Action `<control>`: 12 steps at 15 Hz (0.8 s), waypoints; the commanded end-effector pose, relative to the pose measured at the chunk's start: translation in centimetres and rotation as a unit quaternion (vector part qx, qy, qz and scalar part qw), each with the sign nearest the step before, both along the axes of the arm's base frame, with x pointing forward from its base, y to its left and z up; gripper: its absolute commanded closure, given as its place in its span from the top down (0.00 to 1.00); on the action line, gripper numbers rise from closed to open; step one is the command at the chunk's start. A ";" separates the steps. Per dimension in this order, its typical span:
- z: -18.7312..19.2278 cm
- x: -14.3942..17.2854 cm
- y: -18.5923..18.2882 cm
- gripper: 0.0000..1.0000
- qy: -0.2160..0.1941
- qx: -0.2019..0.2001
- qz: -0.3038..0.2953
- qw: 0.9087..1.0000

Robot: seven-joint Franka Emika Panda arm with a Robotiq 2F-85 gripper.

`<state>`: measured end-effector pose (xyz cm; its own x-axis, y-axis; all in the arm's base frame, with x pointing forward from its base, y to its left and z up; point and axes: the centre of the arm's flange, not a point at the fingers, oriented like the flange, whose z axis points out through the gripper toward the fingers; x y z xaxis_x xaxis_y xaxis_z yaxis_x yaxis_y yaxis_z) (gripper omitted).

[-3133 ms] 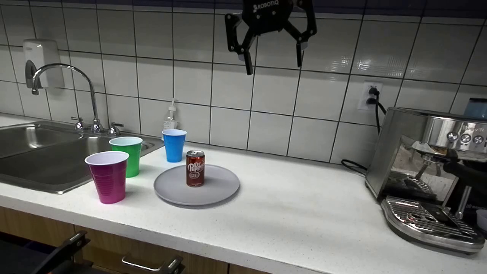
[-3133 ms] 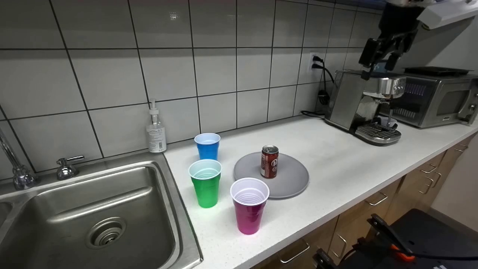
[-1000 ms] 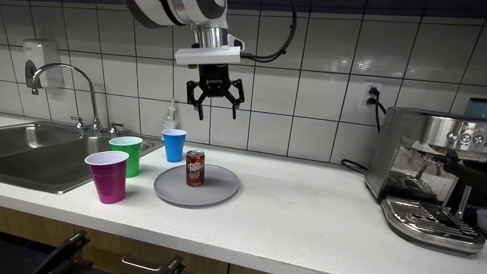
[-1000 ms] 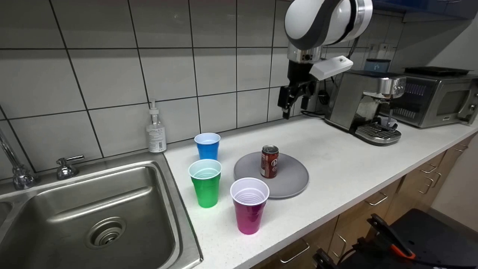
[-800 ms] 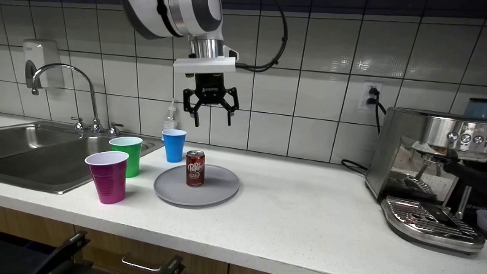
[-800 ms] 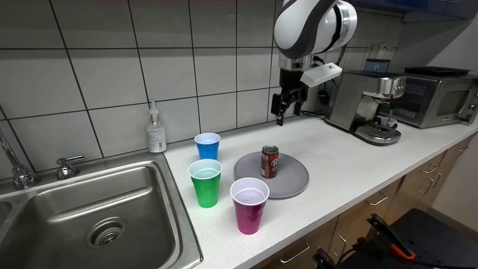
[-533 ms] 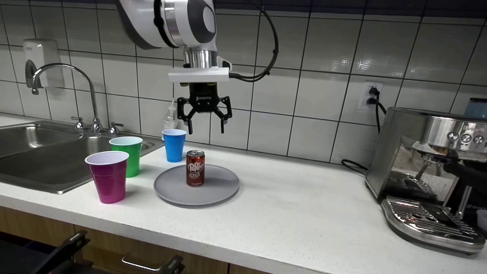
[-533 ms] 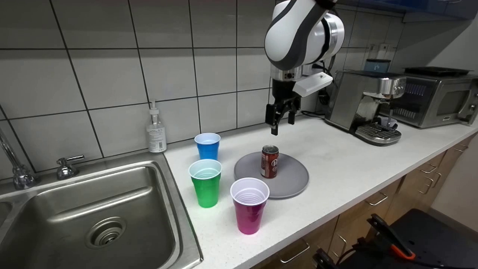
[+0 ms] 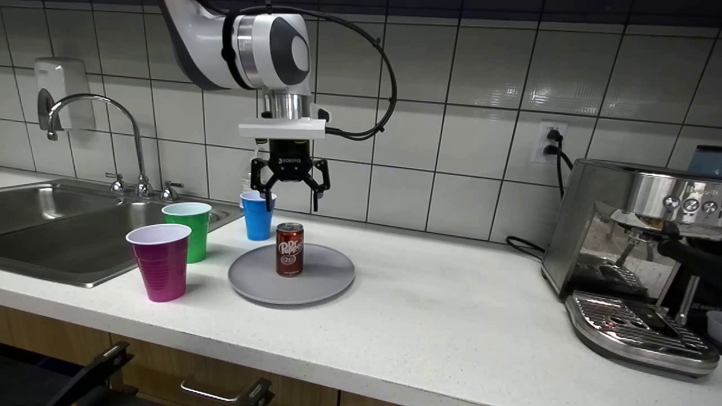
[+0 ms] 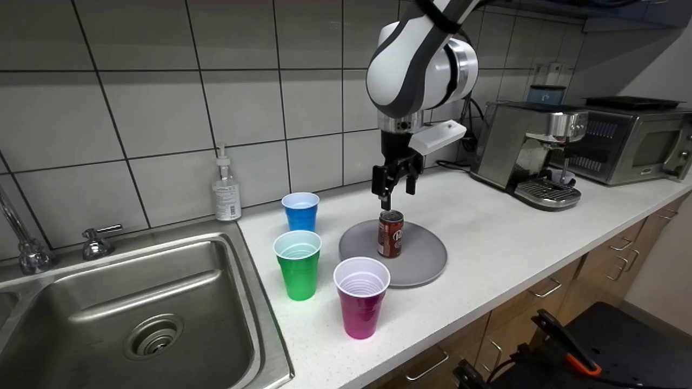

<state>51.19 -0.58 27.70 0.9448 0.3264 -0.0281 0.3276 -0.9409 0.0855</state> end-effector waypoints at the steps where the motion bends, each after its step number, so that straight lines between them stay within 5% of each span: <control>1: -1.0 1.7 0.5 1.00 -0.001 0.003 -0.011 1.000; 12: -4.7 3.7 0.6 1.00 0.026 -0.002 -0.005 1.000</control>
<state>53.57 -0.39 24.05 0.9415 0.3299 -0.0689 0.3345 -0.9396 0.0720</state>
